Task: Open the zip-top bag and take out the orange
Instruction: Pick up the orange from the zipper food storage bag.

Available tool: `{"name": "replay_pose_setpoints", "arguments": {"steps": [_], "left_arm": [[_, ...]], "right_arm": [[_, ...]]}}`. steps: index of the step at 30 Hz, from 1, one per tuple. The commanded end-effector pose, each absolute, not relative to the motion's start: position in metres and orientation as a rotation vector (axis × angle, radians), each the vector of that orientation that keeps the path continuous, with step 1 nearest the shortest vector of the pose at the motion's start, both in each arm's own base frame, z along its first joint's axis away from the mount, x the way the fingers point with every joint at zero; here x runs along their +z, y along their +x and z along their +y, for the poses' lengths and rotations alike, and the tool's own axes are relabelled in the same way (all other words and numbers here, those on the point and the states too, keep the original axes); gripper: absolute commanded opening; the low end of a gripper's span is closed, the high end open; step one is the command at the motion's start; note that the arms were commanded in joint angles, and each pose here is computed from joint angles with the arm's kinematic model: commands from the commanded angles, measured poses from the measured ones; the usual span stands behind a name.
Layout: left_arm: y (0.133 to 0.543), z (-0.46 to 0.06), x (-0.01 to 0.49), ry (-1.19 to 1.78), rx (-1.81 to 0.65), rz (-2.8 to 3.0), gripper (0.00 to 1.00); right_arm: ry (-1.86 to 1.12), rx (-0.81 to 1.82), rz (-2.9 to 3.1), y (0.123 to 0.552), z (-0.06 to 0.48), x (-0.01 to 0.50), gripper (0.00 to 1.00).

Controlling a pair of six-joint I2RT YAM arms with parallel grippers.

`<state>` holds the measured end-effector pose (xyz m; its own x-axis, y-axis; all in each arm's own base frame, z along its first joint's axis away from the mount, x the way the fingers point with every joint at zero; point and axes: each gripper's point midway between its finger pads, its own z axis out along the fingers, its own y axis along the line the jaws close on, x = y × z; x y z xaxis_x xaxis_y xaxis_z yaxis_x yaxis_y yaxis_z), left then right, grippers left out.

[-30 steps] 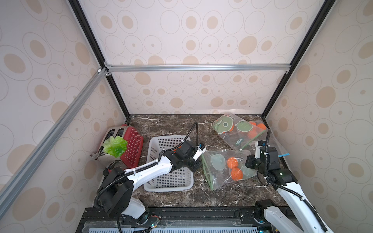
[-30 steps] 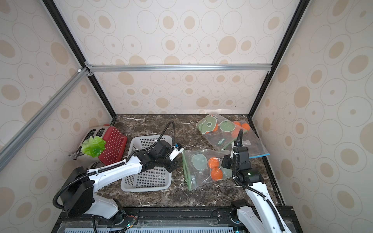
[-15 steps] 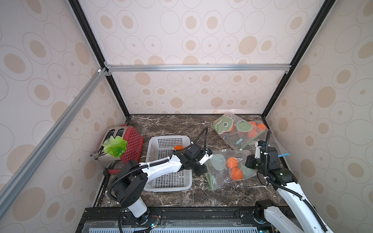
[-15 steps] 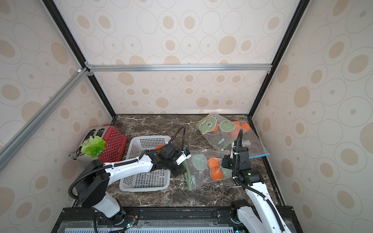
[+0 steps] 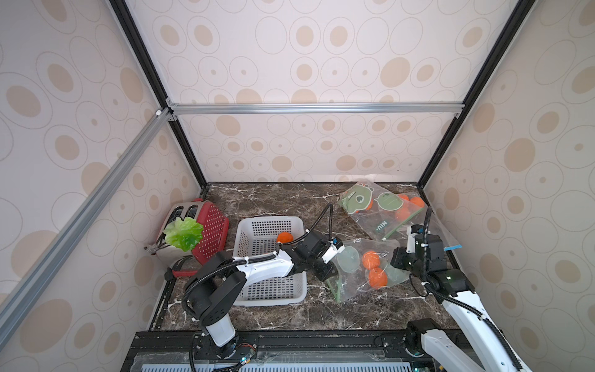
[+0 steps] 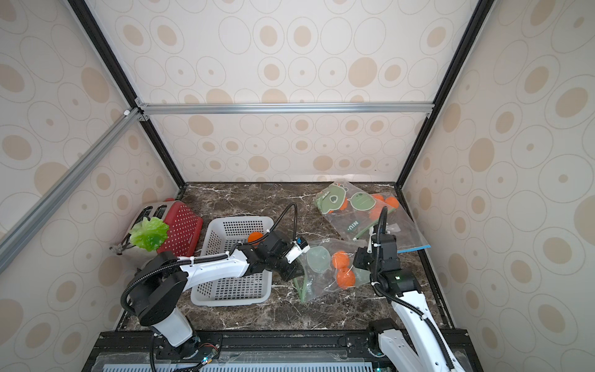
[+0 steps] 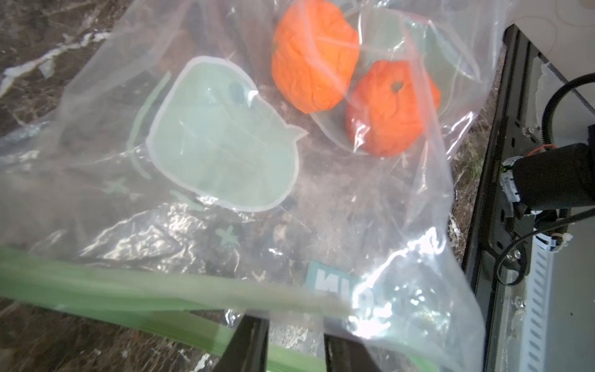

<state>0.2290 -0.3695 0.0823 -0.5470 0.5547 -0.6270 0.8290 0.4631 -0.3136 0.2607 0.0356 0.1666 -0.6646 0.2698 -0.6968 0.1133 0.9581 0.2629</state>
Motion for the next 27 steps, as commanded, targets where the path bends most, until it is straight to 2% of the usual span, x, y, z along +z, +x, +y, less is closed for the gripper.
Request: {"name": "replay_pose_setpoints", "arguments": {"steps": [1, 6, 10, 16, 27], "left_arm": [[0.230, -0.382, 0.083, 1.159, -0.879, 2.230, 0.30], [0.225, -0.385, 0.069, 1.187, -0.922, 2.202, 0.33], [0.226, -0.388, 0.053, 1.194, -0.927, 2.211, 0.34], [0.228, -0.393, 0.043, 1.168, -0.962, 2.185, 0.39], [0.220, -0.387, 0.031, 1.219, -0.947, 2.216, 0.39]], "right_arm": [[0.247, 0.347, 2.233, 0.264, 0.046, 0.190, 0.00], [0.117, 0.588, 2.139, 0.263, 0.081, 0.229, 0.00], [0.086, 0.705, 2.121, 0.261, 0.096, 0.231, 0.00], [0.171, 0.520, 2.300, 0.261, 0.074, 0.184, 0.00], [0.229, 0.412, 2.303, 0.261, 0.058, 0.170, 0.00]]}}
